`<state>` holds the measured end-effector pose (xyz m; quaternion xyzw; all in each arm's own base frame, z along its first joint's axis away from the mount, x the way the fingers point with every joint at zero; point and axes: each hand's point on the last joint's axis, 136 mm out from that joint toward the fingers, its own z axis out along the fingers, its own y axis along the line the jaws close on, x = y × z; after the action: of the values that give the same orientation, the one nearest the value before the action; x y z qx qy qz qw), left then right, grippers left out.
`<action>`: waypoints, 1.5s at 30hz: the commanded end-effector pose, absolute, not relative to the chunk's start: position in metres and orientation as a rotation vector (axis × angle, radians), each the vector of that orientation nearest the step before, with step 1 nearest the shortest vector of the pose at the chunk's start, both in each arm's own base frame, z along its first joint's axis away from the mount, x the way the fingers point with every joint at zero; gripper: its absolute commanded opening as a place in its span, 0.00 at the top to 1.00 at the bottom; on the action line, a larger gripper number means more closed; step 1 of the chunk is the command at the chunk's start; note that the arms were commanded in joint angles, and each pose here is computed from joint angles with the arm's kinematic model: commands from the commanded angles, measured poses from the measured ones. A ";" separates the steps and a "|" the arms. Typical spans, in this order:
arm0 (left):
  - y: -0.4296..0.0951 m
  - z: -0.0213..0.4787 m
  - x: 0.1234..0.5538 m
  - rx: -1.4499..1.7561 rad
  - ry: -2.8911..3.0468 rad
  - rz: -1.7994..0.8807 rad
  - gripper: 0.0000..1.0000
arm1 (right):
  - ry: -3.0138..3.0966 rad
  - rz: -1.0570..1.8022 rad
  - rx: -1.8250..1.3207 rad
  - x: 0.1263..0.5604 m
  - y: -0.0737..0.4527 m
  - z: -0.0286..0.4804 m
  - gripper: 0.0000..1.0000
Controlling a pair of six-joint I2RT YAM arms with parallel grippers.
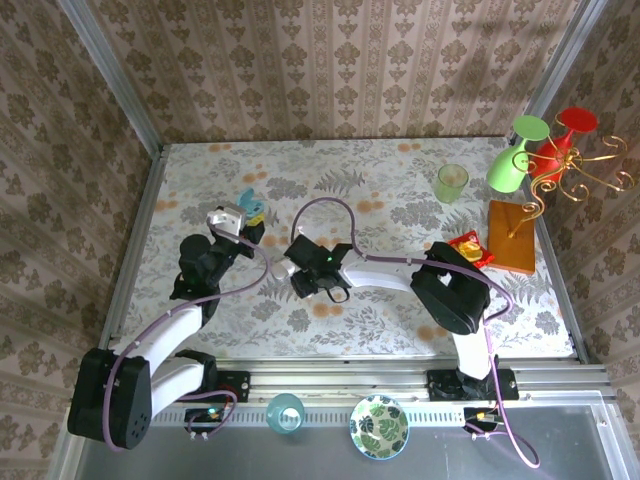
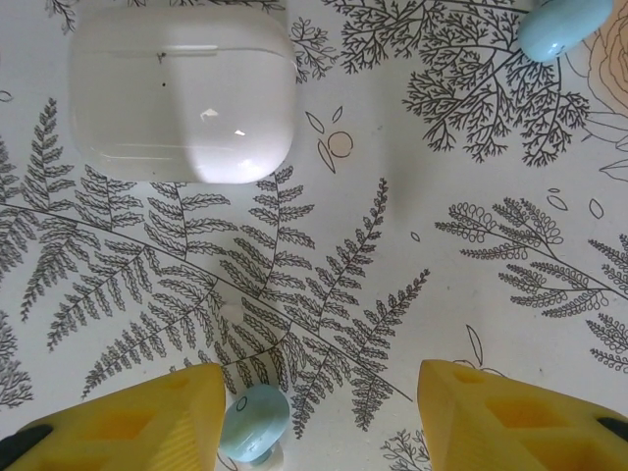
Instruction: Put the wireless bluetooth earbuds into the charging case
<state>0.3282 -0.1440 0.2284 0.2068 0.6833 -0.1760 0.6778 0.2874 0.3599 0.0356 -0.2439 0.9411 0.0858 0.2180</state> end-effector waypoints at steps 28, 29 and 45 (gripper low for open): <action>-0.143 0.228 0.332 0.431 1.544 -0.429 0.78 | 2.621 -0.089 -0.787 0.276 0.323 0.027 0.54; -0.144 0.227 0.332 0.432 1.546 -0.430 0.78 | 2.618 -0.088 -0.790 0.277 0.324 0.028 0.54; -0.139 0.228 0.338 0.426 1.556 -0.403 0.78 | 2.552 -0.248 -0.786 0.285 0.330 0.045 0.54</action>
<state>0.3327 -0.1423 0.2160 0.1979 0.6992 -0.1798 0.6630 0.2855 0.3354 0.0436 -0.2898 0.9291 -0.0527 0.2237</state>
